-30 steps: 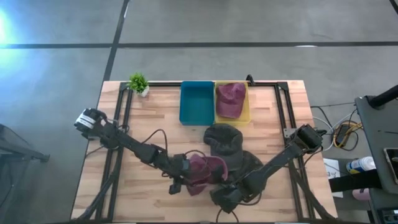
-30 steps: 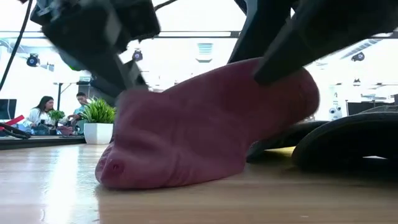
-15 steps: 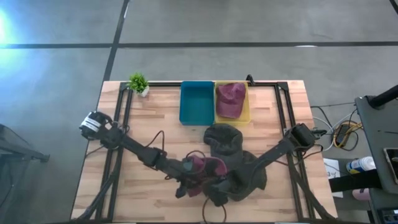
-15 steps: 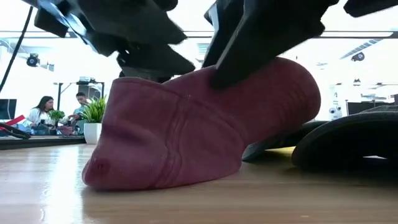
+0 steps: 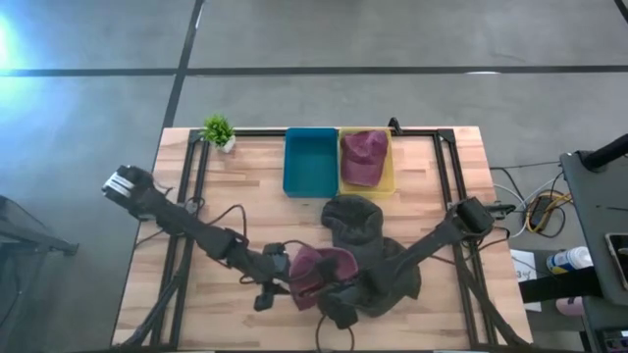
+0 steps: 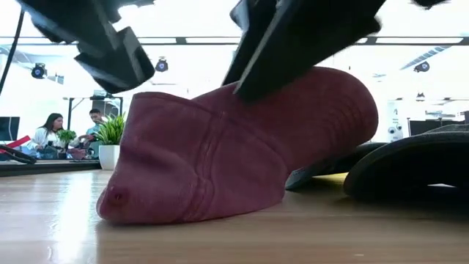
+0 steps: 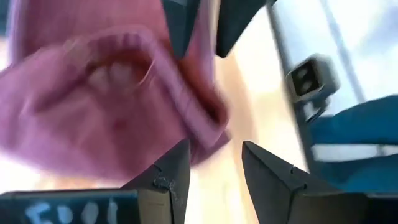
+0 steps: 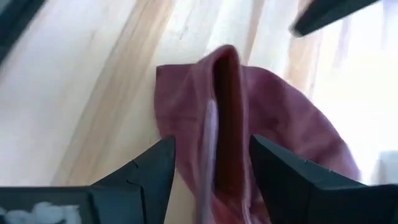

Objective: Pick & Place hat
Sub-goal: Put the red cap into the yellow bin

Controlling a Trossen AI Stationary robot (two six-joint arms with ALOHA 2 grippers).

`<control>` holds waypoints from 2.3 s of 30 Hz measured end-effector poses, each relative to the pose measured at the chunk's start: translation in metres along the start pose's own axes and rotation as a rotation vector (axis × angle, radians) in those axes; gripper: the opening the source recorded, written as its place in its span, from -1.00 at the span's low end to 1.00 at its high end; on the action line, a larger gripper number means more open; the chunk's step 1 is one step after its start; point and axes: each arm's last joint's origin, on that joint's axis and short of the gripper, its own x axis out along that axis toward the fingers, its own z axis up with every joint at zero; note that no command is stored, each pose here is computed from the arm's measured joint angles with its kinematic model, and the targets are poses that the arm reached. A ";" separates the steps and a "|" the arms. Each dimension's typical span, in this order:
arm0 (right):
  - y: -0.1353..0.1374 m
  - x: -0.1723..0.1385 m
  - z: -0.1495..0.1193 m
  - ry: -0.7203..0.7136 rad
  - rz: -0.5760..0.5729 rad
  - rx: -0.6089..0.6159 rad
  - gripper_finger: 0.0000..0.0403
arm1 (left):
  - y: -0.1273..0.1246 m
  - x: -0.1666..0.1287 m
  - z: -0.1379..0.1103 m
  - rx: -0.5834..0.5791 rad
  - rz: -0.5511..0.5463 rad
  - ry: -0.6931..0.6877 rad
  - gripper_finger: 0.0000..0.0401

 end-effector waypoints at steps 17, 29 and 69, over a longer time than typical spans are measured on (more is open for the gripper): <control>-0.003 0.024 0.001 0.078 -0.074 0.083 -0.22 | -0.016 -0.011 -0.020 -0.045 0.085 0.059 -0.31; -0.004 0.026 0.001 0.085 -0.053 0.227 -0.45 | -0.014 -0.010 -0.024 -0.079 0.117 0.049 -0.31; -0.080 -0.116 0.028 -0.274 -0.106 0.862 -0.93 | -0.018 -0.099 -0.038 -0.398 0.322 -0.294 -0.31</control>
